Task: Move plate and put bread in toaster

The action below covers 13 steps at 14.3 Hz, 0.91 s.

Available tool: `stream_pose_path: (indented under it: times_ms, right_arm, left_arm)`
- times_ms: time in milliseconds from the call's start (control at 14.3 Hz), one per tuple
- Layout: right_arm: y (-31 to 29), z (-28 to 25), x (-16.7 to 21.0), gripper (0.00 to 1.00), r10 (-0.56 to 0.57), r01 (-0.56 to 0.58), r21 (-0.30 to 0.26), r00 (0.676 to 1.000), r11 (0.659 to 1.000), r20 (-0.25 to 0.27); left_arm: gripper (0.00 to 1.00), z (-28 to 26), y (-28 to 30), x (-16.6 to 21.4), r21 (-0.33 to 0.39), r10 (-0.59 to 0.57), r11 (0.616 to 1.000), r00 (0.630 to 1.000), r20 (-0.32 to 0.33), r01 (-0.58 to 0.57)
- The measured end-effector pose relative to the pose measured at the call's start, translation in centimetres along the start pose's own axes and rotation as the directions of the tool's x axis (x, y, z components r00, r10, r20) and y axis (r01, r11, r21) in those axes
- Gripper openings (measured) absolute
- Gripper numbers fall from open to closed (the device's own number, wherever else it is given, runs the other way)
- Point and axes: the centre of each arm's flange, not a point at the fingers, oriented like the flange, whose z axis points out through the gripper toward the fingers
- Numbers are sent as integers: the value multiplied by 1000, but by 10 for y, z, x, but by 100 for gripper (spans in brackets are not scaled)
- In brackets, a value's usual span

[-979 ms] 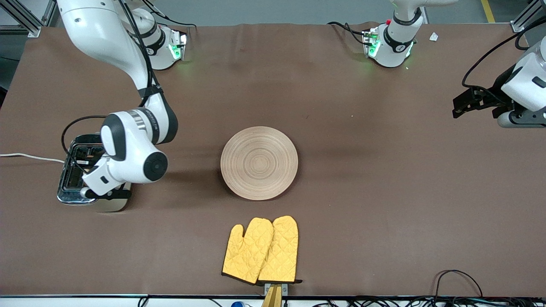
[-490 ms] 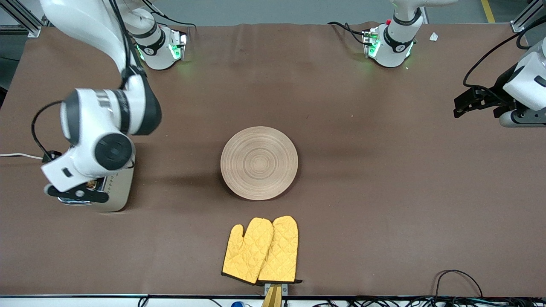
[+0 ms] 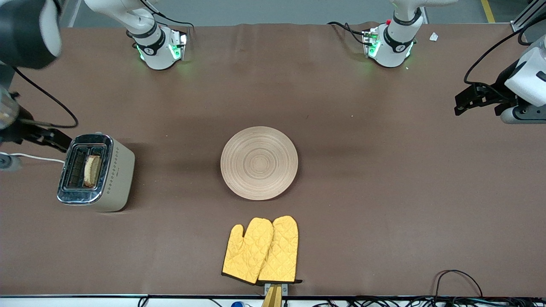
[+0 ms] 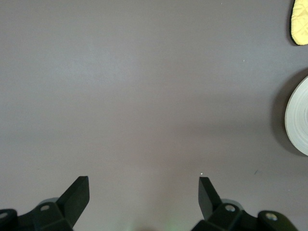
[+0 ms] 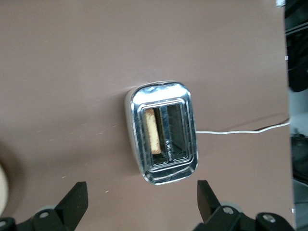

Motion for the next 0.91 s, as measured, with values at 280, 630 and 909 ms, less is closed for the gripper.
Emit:
stream_pose_path:
  times_ms: [280, 630, 909]
  right_arm:
    - [28, 7, -9, 100, -60, 59, 40, 998, 997, 31]
    - [46, 34, -5, 100, -141, 135, 138, 989, 981, 41]
    - [74, 22, -18, 100, -115, 110, 148, 993, 983, 26]
  left_arm:
    - [100, -1, 5, -1, 0, 9, 1000, 1000, 0, -9]
    - [100, -1, 9, -2, 0, 16, 1000, 1000, 0, -16]
    - [100, -2, 8, -2, 0, 14, 1000, 1000, -2, -14]
